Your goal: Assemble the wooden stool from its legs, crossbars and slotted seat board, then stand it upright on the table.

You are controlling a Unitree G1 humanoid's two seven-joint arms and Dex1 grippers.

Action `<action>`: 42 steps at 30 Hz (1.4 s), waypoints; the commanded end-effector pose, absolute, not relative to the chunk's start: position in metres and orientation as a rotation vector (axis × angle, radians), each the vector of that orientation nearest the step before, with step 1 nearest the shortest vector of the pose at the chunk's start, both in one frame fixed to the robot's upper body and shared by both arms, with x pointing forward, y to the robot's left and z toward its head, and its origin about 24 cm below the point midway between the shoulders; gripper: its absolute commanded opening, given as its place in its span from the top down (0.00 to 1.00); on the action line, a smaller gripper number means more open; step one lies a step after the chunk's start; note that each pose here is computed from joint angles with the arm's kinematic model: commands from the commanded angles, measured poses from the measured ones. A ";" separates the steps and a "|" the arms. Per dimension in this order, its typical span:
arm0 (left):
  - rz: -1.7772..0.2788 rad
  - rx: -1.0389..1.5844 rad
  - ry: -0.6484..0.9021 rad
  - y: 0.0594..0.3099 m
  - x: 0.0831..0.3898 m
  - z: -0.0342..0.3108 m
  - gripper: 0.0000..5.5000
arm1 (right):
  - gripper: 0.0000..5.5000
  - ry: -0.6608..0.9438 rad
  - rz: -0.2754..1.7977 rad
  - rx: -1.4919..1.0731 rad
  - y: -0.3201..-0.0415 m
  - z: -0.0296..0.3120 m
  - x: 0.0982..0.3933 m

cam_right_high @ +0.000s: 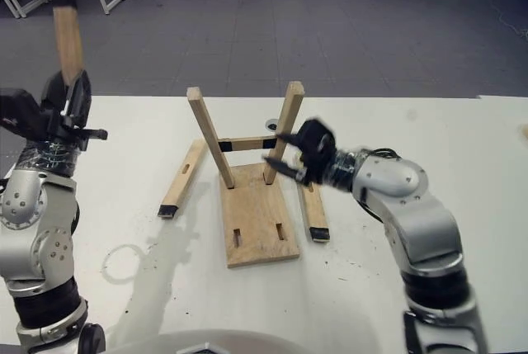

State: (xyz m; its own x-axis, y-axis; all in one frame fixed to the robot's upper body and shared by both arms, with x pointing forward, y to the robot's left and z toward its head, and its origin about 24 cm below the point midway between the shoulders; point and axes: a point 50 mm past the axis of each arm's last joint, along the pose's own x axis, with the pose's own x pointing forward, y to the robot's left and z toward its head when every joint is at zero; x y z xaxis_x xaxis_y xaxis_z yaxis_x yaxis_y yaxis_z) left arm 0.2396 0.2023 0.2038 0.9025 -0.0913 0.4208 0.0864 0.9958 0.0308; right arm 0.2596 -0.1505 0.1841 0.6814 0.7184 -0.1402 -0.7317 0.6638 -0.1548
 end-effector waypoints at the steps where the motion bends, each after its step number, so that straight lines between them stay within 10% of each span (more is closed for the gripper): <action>1: -0.257 0.005 -0.542 0.168 0.238 0.230 0.76 | 0.57 0.027 0.804 0.241 -0.137 0.216 0.273; 24: -0.622 -0.079 -0.346 0.091 0.233 0.185 0.76 | 0.57 0.049 1.029 0.648 -0.098 0.264 0.291; 34: -0.636 -0.043 -0.326 0.096 0.237 0.181 0.76 | 0.91 0.116 0.990 0.766 -0.108 0.264 0.303; 42: -0.665 -0.044 -0.316 0.100 0.240 0.182 0.59 | 0.93 0.111 0.893 0.747 -0.125 0.256 0.302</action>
